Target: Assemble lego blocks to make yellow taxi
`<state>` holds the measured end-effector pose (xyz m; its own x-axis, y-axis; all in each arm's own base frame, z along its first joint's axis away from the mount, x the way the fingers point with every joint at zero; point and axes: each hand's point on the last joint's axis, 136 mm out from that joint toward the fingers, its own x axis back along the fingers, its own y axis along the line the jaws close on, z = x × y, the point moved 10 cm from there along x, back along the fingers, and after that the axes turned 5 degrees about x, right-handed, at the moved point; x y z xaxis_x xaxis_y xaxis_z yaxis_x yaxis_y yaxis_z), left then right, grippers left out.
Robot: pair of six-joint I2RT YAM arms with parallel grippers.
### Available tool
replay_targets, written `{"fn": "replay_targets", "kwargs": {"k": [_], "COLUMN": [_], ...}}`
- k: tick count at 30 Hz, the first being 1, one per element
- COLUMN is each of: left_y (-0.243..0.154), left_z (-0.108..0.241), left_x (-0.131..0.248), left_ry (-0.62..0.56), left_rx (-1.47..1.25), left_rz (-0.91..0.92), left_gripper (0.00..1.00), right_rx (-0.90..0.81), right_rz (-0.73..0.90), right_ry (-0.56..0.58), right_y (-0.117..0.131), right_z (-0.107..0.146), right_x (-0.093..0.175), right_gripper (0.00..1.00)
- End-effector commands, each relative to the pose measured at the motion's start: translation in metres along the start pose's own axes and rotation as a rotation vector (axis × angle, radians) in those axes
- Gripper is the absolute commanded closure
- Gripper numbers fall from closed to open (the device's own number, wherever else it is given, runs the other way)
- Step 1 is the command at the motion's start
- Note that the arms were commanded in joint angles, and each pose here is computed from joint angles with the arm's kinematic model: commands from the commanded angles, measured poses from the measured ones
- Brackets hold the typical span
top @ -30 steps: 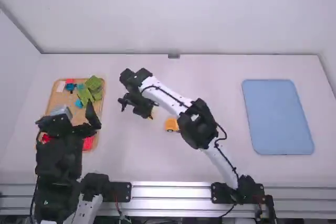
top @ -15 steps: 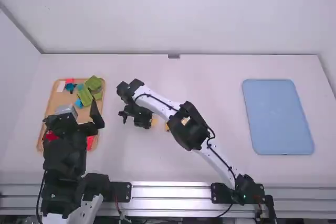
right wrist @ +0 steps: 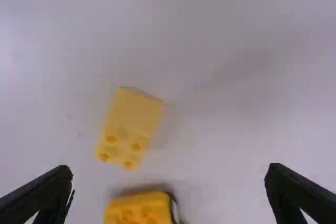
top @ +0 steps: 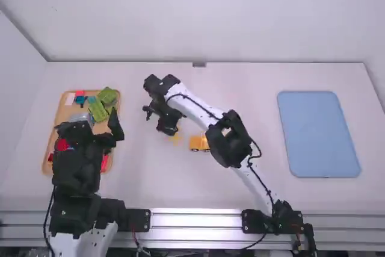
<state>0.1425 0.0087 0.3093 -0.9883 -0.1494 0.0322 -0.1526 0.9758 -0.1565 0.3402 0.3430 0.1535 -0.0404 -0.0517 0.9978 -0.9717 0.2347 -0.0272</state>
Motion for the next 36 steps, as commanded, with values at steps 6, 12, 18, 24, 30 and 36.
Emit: {"fn": "replay_targets", "kwargs": {"k": [6,12,18,24,30,36], "left_y": [-0.032,-0.059,-0.091,-0.101,-0.094,-0.096], "left_z": [0.018,0.026,0.041,0.090,0.145,0.155], "left_x": [-0.056,-0.100,-0.120,-0.128,-0.157,-0.159], "left_ry": [0.194,0.435,0.581,0.579,0.641,0.627], "left_rx": [-0.131,-0.325,-0.622,-0.909,-0.993,-0.930], "left_rz": [0.337,0.638,1.116,1.575,1.627,1.667], "left_gripper": [0.01,0.01,0.01,0.01,0.01,0.01], "right_rx": [-0.114,-0.292,-0.267,-0.193,-0.040,-0.027], "right_rz": [0.093,0.281,0.311,0.213,0.165,0.234], "right_ry": [-0.453,-0.595,-0.814,-0.983,-1.064,-1.158], "right_y": [-0.027,-0.013,0.018,0.041,0.053,0.044], "right_z": [0.066,0.121,0.171,0.213,0.245,0.259], "right_x": [0.142,0.128,0.106,0.076,0.052,0.051], "right_gripper": [0.02,0.02,0.02,0.02,0.02,0.02]}}
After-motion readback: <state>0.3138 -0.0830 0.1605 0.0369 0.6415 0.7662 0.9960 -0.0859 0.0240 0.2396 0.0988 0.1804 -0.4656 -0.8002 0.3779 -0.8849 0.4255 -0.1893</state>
